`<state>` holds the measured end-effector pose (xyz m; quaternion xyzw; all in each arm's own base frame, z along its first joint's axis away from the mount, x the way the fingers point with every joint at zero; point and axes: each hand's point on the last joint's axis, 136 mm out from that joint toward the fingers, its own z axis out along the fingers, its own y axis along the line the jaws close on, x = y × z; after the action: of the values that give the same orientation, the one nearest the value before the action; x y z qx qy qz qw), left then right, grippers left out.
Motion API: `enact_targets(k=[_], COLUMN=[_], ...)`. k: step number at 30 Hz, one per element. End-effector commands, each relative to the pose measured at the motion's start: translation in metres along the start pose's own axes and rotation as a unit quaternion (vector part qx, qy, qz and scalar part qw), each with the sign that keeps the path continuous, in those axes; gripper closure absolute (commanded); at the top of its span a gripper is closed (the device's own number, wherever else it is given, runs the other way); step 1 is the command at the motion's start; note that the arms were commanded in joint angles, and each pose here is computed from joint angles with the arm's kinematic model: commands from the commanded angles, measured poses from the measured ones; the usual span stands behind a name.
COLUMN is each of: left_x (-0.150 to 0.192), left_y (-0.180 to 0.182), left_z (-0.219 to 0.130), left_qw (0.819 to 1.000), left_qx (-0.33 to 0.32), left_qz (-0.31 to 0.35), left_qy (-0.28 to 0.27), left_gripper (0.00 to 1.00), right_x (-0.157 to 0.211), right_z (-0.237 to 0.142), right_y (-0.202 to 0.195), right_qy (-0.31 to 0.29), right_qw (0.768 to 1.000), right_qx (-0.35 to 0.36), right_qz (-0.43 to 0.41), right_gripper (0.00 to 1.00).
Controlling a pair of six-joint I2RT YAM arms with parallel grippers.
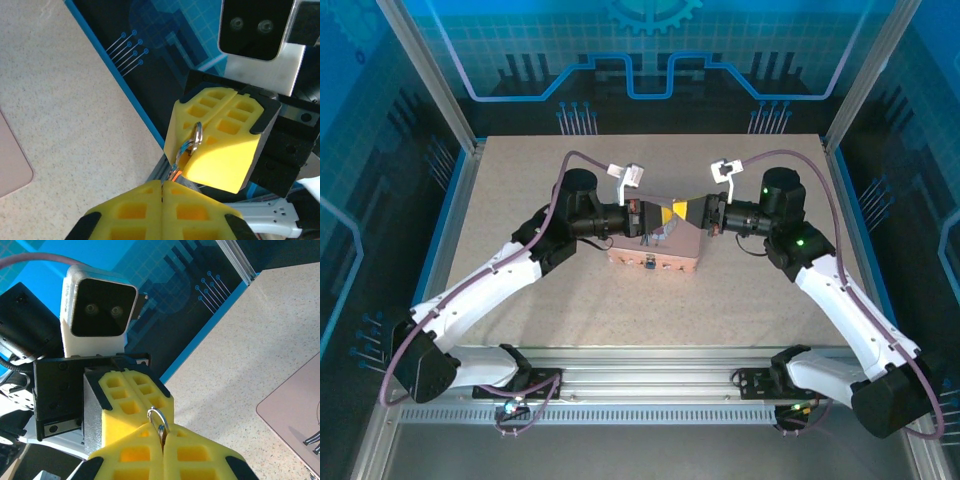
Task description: Unlock a padlock with a key
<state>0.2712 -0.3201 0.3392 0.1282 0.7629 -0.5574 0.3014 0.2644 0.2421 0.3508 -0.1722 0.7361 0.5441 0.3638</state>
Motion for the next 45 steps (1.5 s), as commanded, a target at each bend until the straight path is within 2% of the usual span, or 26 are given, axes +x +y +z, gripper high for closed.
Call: enact_targets(k=[1, 5, 8, 10, 13, 14, 17, 22, 23, 25, 28, 29, 30, 34, 41, 45], left_x=[-0.002, -0.002, 0.0, 0.002, 0.005, 0.005, 0.005, 0.006, 0.006, 0.01, 0.018, 0.021, 0.025, 0.051, 0.087, 0.103], left_y=[-0.019, -0.02, -0.019, -0.019, -0.018, -0.018, -0.017, -0.009, -0.003, 0.007, 0.027, 0.037, 0.046, 0.089, 0.129, 0.149], left_z=[0.003, 0.0, -0.001, -0.002, -0.002, -0.002, -0.002, -0.001, -0.002, -0.004, -0.008, -0.011, -0.014, -0.025, -0.039, -0.043], left_qw=[0.999, 0.999, 0.999, 0.999, 0.999, 0.999, 0.999, 1.0, 1.0, 0.999, 0.997, 0.995, 0.992, 0.978, 0.964, 0.955], left_qx=[0.033, 0.029, 0.021, 0.02, 0.018, 0.018, 0.016, -0.002, -0.015, -0.037, -0.08, -0.101, -0.122, -0.201, -0.245, -0.267], left_qz=[0.015, 0.023, 0.025, 0.026, 0.024, 0.023, 0.022, 0.018, 0.014, 0.009, -0.004, -0.011, -0.02, -0.057, -0.105, -0.126], left_qy=[0.005, 0.005, 0.011, 0.018, 0.023, 0.024, 0.024, 0.021, 0.02, 0.019, 0.017, 0.016, 0.015, 0.022, 0.017, 0.015], left_gripper=[1.0, 1.0, 1.0, 1.0, 1.0, 1.0, 1.0, 1.0, 0.94, 0.88, 0.69, 0.58, 0.55, 0.48, 0.46, 0.45], right_x=[-0.001, 0.0, -0.002, -0.003, -0.006, -0.006, -0.005, 0.001, 0.004, 0.012, 0.031, 0.041, 0.051, 0.098, 0.166, 0.185], right_z=[-0.005, -0.007, -0.012, -0.016, -0.021, -0.021, -0.02, -0.02, -0.021, -0.023, -0.025, -0.025, -0.024, -0.015, 0.012, 0.026], right_y=[0.007, 0.002, -0.005, -0.007, -0.005, -0.004, -0.006, -0.019, -0.025, -0.037, -0.054, -0.06, -0.066, -0.09, -0.128, -0.145], right_qy=[-0.007, -0.004, -0.004, -0.008, -0.013, -0.012, -0.011, -0.003, 0.003, 0.019, 0.054, 0.072, 0.089, 0.156, 0.22, 0.244], right_qw=[1.0, 1.0, 1.0, 1.0, 1.0, 1.0, 1.0, 0.999, 0.998, 0.995, 0.988, 0.984, 0.979, 0.962, 0.944, 0.935], right_qx=[-0.012, 0.003, 0.016, 0.019, 0.02, 0.016, 0.018, 0.046, 0.063, 0.094, 0.144, 0.163, 0.181, 0.225, 0.238, 0.245], right_qz=[-0.01, -0.013, -0.006, -0.005, -0.009, -0.01, -0.007, 0.002, 0.005, 0.013, 0.018, 0.018, 0.017, 0.022, 0.063, 0.076], right_gripper=[1.0, 0.98, 0.75, 0.7, 0.71, 0.78, 0.86, 0.83, 0.81, 0.79, 0.72, 0.71, 0.69, 0.67, 0.67, 0.66])
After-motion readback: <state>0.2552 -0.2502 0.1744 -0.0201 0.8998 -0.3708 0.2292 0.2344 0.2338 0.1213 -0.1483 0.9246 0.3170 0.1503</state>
